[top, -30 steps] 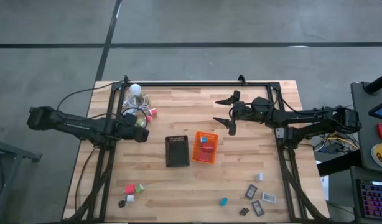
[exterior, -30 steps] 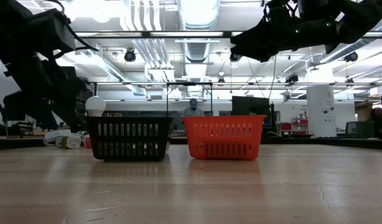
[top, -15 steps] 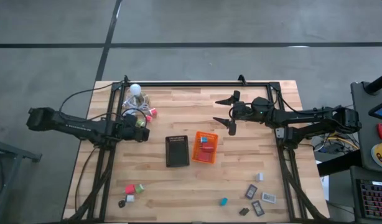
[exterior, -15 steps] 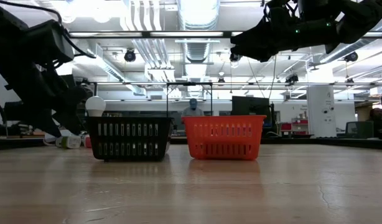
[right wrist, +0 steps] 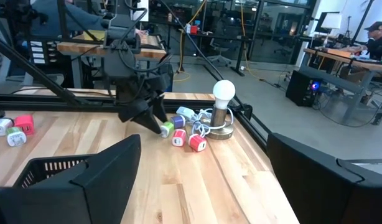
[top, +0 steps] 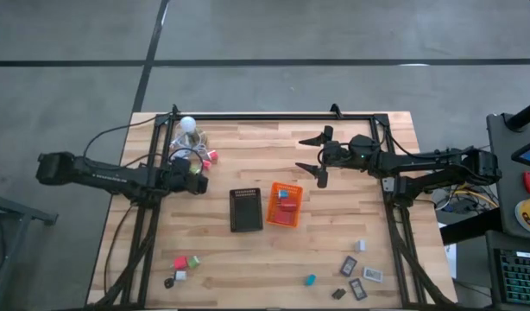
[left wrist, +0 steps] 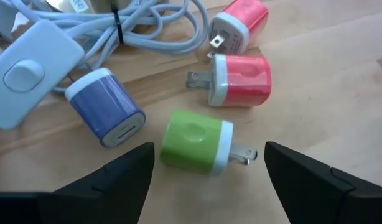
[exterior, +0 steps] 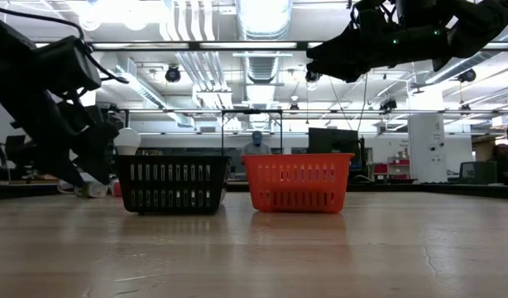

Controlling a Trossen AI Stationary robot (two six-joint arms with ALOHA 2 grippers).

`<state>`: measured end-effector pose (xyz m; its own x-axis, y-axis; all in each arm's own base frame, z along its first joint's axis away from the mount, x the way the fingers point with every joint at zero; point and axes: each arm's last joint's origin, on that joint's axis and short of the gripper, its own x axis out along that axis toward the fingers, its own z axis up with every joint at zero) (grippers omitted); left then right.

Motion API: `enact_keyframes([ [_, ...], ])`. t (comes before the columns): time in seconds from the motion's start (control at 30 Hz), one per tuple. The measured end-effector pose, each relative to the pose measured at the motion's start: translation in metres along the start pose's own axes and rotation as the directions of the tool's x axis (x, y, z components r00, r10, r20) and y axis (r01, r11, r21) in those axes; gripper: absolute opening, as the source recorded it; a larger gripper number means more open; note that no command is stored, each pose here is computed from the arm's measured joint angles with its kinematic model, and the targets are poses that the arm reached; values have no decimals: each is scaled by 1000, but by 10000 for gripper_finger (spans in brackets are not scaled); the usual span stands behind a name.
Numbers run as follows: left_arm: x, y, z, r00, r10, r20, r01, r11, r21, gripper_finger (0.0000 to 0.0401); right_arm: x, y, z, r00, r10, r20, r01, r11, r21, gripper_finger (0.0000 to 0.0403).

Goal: Pick & Place Office items
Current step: Put the top green charger adapter into the orange bin

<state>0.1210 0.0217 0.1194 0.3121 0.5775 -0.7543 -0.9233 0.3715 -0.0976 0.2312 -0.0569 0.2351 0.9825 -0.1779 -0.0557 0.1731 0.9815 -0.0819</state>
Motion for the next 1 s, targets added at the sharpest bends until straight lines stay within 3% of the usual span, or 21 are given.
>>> enact_keyframes([
  [0.23, 2, 0, 4, 1000, -1, -1, 1, 1000, 3, 308, 0, 0, 0, 1000, 0, 0, 0, 1000, 0, 349],
  [0.6, 9, 5, -3, 1000, -12, -10, 12, 1000, -8, 272, 0, 0, 0, 1000, 1, 0, -1, 1000, 0, 344],
  [1.0, 9, 3, -2, 999, -33, -4, 33, 999, 5, 269, 0, 0, 0, 1000, 1, -1, -1, 1000, 0, 343],
])
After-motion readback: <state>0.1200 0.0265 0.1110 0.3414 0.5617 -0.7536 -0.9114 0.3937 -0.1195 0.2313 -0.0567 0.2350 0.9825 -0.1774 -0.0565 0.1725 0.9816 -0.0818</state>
